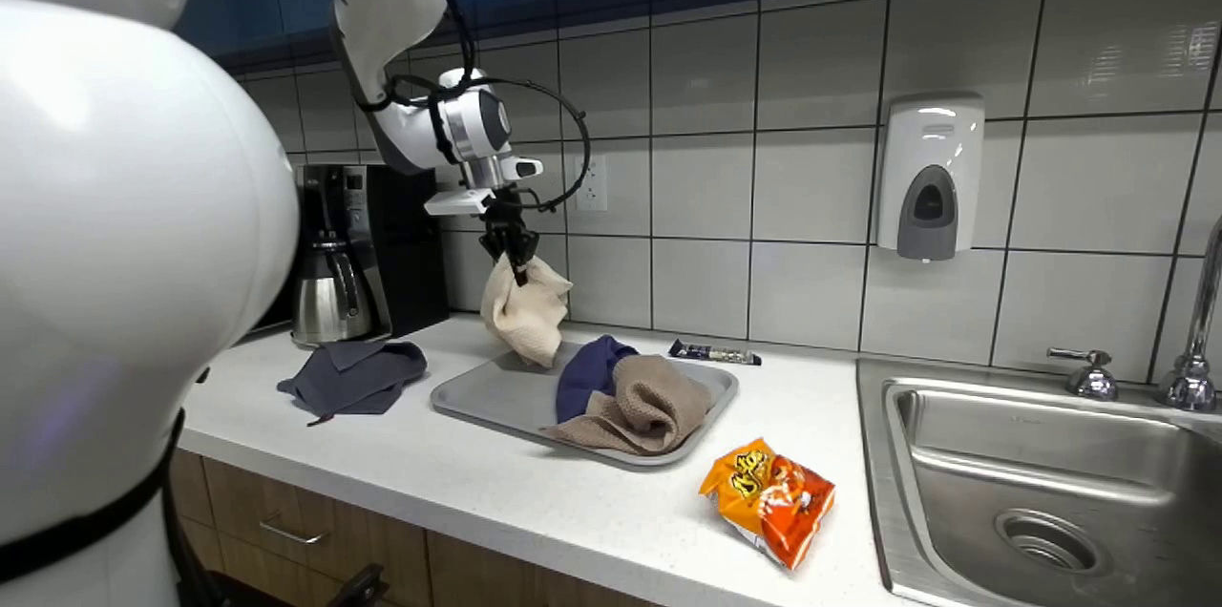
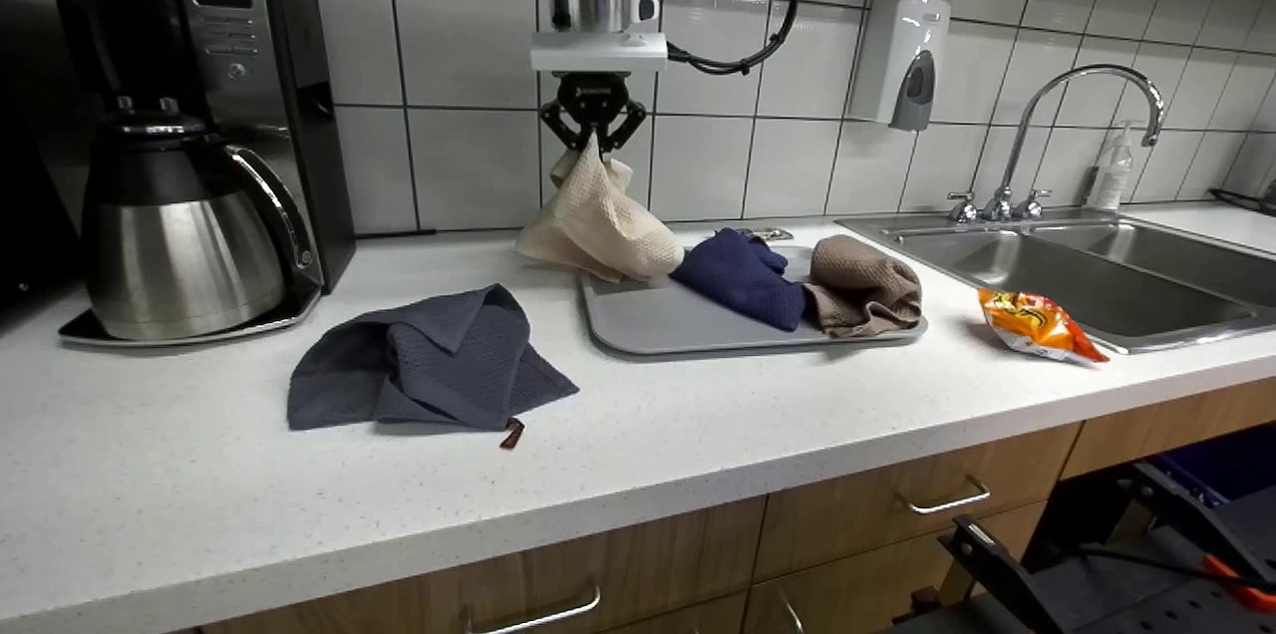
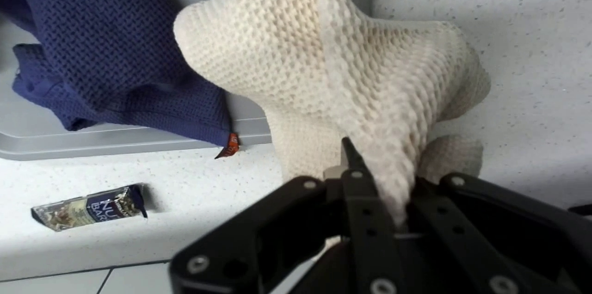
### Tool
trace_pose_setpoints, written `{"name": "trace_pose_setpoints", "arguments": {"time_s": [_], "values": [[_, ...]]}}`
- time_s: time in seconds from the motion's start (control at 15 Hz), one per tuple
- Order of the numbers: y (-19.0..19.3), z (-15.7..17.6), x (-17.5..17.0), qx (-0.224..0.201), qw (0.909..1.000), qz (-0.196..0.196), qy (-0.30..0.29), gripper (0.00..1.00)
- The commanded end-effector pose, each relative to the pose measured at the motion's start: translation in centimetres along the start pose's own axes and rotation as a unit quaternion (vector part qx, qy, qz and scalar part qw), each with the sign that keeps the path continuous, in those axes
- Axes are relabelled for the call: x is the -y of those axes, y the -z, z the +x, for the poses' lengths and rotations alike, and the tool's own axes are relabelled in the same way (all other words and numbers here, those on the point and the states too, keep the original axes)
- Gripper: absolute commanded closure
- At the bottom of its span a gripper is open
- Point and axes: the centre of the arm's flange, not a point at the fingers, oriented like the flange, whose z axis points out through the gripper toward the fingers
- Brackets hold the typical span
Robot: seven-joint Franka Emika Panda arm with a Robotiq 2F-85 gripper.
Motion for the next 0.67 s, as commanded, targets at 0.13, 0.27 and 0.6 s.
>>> {"name": "trace_pose_setpoints", "arguments": {"time_s": [0.13, 0.27, 0.6], "values": [[2.6, -1.0, 1.9, -0.016, 0.9994, 0.015, 0.026, 0.99], [2.7, -1.0, 3.0, -0.019, 0.9990, 0.019, 0.035, 0.99], [3.2, -1.3, 6.4, -0.026, 0.9975, 0.027, 0.060, 0.99]]}}
